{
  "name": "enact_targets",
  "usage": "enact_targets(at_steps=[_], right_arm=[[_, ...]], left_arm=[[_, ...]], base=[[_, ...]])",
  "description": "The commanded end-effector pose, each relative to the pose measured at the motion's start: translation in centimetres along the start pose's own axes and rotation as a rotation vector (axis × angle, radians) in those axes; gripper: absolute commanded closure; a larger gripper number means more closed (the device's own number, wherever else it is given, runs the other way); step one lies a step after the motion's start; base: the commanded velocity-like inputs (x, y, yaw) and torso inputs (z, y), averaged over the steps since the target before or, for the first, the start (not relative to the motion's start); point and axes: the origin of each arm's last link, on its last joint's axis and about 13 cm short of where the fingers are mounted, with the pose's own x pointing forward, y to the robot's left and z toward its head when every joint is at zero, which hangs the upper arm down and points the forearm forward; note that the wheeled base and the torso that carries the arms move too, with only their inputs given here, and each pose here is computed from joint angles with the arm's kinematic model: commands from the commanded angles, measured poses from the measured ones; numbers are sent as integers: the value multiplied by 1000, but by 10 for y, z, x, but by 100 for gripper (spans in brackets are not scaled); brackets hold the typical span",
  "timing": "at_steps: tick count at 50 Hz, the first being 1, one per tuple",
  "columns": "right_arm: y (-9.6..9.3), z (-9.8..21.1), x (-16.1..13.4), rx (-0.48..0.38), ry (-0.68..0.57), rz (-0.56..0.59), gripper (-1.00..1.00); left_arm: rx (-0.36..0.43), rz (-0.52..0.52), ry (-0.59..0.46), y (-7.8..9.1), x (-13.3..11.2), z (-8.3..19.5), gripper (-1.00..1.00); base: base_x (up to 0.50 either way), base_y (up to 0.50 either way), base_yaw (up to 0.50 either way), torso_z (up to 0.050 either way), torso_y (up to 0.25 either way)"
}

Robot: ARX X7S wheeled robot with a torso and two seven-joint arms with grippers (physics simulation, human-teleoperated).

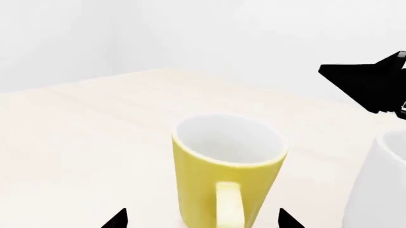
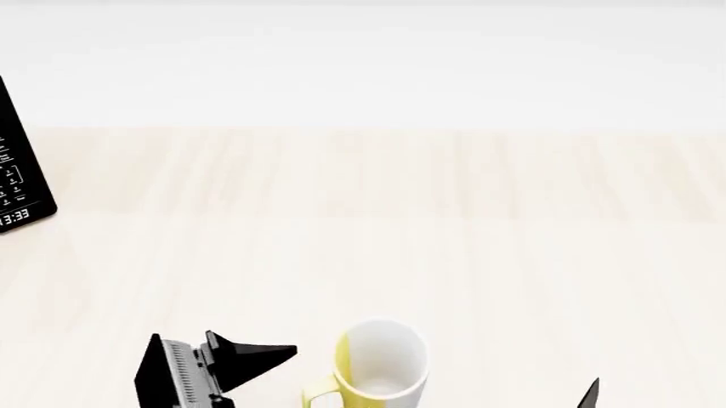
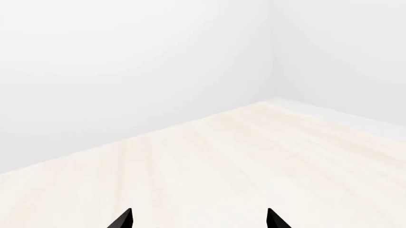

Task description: Put the yellow and white mug to the front of the white mug.

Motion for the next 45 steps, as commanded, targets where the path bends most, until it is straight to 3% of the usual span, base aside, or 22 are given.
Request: enact_targets(at_steps=[1,15,19,23,29,31,32,34,35,42,45], right_arm=[[0,0,0,-1,1,1,-100],[0,0,0,1,-1,0,-100],[0,0,-1,1,-1,1,-100],[0,1,-1,2,-3,1,-100],[0,1,-1,1,-3,2,-100],[1,1,-1,0,-2,5,-100],[1,1,-1,-1,-3,5,-100],[1,1,-2,0,-4,6,-100],[2,1,-2,-1,-5,8,-100],[2,3,-4,-2,-13,14,-100],[2,3,-4,-3,-14,14,-100]], left_arm=[[-17,-16,-82,-1,-5,9,-100],[-16,-69,-252,-14,-17,31,-100],[-19,-107,-373,-25,-27,48,-100],[22,-106,-425,-37,-36,55,-100],[17,-101,-507,-54,-49,52,-100],[11,-43,-549,-59,-55,49,-100],[44,46,-576,-63,-57,47,-100],[47,73,-619,-71,-61,44,-100],[82,143,-638,-80,-64,39,-100],[107,302,-691,-103,-72,27,-100],[144,425,-716,-111,-76,26,-100]], base=[[0,0,0,0,0],[0,0,0,0,0],[0,0,0,0,0],[0,0,0,0,0],[0,0,0,0,0],[0,0,0,0,0],[0,0,0,0,0],[0,0,0,0,0],[0,0,0,0,0],[0,0,0,0,0],[0,0,0,0,0]])
